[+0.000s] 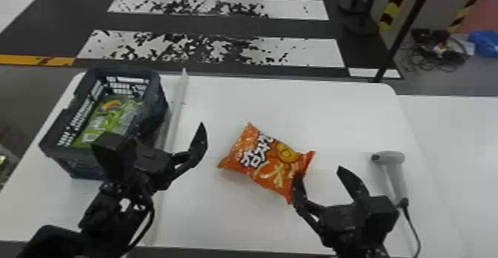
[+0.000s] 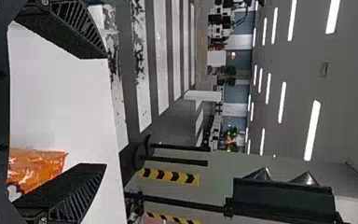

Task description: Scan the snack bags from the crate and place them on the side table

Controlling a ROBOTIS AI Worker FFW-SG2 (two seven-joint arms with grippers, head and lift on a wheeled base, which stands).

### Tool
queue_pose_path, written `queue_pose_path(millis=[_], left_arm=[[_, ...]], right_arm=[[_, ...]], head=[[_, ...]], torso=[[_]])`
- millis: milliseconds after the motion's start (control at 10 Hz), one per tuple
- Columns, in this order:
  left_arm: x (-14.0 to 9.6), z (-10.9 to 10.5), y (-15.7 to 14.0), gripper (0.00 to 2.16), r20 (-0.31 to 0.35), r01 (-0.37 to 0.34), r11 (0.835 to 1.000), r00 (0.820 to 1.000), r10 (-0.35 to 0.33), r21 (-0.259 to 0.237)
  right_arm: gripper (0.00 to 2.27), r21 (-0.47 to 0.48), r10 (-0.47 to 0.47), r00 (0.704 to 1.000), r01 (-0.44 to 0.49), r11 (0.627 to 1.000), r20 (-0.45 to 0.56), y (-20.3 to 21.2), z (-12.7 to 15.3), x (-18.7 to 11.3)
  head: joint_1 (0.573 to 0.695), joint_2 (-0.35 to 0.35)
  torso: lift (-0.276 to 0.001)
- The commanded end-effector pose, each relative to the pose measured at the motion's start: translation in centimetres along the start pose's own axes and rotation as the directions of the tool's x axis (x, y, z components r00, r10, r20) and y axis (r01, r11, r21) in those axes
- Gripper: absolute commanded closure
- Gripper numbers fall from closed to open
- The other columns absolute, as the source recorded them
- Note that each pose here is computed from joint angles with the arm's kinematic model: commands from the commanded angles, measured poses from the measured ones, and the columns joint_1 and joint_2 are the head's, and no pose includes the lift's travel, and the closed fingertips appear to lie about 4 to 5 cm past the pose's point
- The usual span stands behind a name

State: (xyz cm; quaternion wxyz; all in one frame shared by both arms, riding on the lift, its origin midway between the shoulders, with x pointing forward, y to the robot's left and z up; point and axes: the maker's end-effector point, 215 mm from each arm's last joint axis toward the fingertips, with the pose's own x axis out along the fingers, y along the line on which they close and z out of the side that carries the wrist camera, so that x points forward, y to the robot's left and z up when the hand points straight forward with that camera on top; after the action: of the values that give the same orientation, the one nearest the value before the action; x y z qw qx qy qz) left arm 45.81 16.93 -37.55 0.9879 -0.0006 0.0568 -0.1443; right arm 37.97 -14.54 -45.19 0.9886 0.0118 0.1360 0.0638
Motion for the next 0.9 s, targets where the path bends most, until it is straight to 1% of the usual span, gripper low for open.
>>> queue_pose_path(millis=[0, 100, 200, 300, 400, 500, 600, 700, 800], left_arm=[[-1.7, 1.7, 1.5, 0.05, 0.057, -0.039, 0.999, 0.998, 0.039, 0.007], [-2.7, 2.6, 2.1, 0.07, 0.092, -0.06, 0.998, 0.994, 0.059, 0.011], [-3.5, 2.6, 2.3, 0.07, 0.096, -0.065, 0.998, 0.993, 0.064, 0.011], [-3.7, 2.9, 2.1, 0.07, 0.104, -0.059, 0.998, 0.993, 0.057, 0.015], [-4.2, 3.3, 2.1, 0.08, 0.122, -0.061, 0.998, 0.991, 0.058, 0.017], [-4.6, 3.9, 2.3, 0.08, 0.147, -0.076, 0.997, 0.986, 0.073, 0.014], [-4.6, 3.9, 2.4, 0.08, 0.146, -0.076, 0.997, 0.987, 0.074, 0.008], [-4.6, 3.9, 2.3, 0.08, 0.144, -0.072, 0.997, 0.987, 0.071, 0.003], [-4.6, 3.5, 2.4, 0.08, 0.135, -0.068, 0.998, 0.988, 0.068, -0.008]], right_arm=[[0.1, 0.027, 0.011, 0.998, -0.01, 1.0, -0.057, -0.2, -0.7, 1.4], [0.1, 0.058, 0.024, 0.996, -0.018, 0.998, -0.089, -0.7, -1.1, 2.2], [0.1, 0.105, 0.039, 0.99, -0.025, 0.994, -0.133, -1.3, -1.8, 2.9], [0.1, 0.16, 0.062, 0.982, -0.034, 0.987, -0.176, -2.1, -2.6, 3.2], [0.1, 0.262, 0.127, 0.963, -0.063, 0.963, -0.236, -2.3, -3.8, 3.4], [0.1, 0.344, 0.184, 0.943, -0.082, 0.936, -0.276, -2.3, -4.8, 3.3], [0.1, 0.357, 0.187, 0.937, -0.072, 0.931, -0.297, -2.9, -5.3, 3.2], [0.09, 0.4, 0.222, 0.923, -0.083, 0.913, -0.316, -2.7, -5.7, 3.0], [0.09, 0.425, 0.246, 0.91, -0.088, 0.901, -0.333, -2.6, -6.3, 3.0]], head=[[0.695, 0.02], [0.695, 0.046], [0.695, 0.061], [0.695, 0.066], [0.695, 0.064], [0.695, 0.059], [0.695, 0.062], [0.695, 0.059], [0.695, 0.052]], torso=[[-0.05], [-0.05], [-0.05], [-0.05], [-0.05], [-0.05], [-0.05], [-0.05], [-0.05]])
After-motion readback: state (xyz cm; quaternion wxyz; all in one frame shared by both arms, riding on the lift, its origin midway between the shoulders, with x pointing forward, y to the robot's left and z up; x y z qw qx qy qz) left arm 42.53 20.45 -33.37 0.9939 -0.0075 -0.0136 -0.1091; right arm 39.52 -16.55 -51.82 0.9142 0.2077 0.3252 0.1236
